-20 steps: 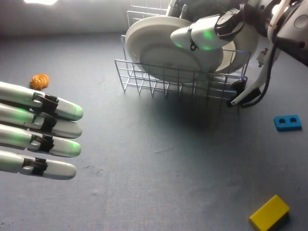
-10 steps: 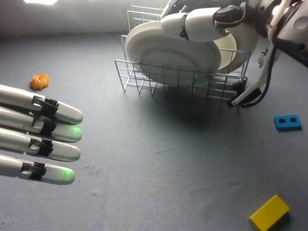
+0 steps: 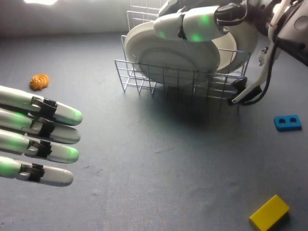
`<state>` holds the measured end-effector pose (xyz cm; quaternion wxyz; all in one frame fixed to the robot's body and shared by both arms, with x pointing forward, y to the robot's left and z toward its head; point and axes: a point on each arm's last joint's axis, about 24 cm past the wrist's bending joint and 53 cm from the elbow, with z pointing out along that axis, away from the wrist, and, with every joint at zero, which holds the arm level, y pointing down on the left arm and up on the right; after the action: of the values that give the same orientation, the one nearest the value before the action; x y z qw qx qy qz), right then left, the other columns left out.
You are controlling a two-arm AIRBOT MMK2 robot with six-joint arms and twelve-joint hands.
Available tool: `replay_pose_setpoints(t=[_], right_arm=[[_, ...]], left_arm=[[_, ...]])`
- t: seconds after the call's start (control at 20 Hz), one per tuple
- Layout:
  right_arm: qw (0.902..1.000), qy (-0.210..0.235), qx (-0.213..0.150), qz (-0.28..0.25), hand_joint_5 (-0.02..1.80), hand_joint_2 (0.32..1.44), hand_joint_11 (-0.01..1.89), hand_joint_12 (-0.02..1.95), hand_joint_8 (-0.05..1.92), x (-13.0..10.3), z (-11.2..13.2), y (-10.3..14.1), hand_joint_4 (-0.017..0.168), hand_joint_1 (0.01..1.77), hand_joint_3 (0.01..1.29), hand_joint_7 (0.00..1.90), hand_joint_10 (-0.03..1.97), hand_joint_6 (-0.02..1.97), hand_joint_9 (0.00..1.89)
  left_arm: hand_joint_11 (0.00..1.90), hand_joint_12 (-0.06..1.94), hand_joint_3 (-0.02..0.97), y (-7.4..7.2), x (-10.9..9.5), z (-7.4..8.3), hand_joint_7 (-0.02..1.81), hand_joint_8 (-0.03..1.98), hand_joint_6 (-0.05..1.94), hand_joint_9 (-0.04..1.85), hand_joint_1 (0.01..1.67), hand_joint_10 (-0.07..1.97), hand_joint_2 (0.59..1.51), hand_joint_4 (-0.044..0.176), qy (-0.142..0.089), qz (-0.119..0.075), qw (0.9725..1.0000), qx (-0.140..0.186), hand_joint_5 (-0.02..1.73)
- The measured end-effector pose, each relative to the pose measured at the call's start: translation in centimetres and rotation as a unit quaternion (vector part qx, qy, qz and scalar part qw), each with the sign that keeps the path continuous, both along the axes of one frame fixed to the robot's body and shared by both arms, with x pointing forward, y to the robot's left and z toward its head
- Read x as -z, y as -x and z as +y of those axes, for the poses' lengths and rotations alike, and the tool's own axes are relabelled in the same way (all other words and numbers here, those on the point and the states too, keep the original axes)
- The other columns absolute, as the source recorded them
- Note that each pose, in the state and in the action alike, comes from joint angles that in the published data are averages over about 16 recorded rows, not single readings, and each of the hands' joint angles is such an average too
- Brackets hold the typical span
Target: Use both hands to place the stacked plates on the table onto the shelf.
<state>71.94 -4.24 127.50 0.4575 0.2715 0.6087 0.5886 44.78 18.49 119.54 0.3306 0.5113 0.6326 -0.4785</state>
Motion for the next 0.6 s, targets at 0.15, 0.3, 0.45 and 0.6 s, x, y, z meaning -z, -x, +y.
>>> replay_pose_setpoints(t=[0.15,0.3,0.45,0.6], right_arm=[[0.9998,0.007,-0.002,-0.02,0.77,1.04,0.57,1.17,0.25,-1.2,-0.2,0.2,-0.001,0.72,0.01,0.94,0.4,0.29,0.87],[0.9983,0.023,-0.007,-0.054,0.8,1.05,0.55,1.17,0.19,-2.8,-0.2,0.9,-0.001,0.68,0.01,0.95,0.37,0.24,0.87],[0.9939,0.051,-0.017,-0.096,0.83,1.06,0.54,1.16,0.14,-4.4,-0.3,2.2,-0.001,0.65,0.01,0.97,0.34,0.18,0.88],[0.9856,0.088,-0.027,-0.142,0.85,1.07,0.55,1.18,0.12,-5.5,-0.3,4.0,0.0,0.58,0.01,0.99,0.36,0.16,0.89]], left_arm=[[0.01,0.34,0.015,0.0,0.0,0.0,0.18,0.01,0.01,0.17,0.02,0.01,1.086,0.007,0.0,0.0,1.0,0.001,0.15],[0.01,0.35,0.015,0.0,-0.1,0.1,0.18,0.01,0.01,0.17,0.02,0.01,1.086,0.007,0.001,0.001,1.0,0.001,0.15],[0.01,0.37,0.015,0.0,-0.1,0.1,0.19,0.01,0.01,0.18,0.02,0.01,1.086,0.007,0.002,0.001,1.0,0.001,0.16],[0.04,0.49,0.015,0.0,-0.1,0.1,0.25,0.04,0.03,0.23,0.02,0.05,1.09,0.007,0.002,0.001,1.0,0.001,0.2]])
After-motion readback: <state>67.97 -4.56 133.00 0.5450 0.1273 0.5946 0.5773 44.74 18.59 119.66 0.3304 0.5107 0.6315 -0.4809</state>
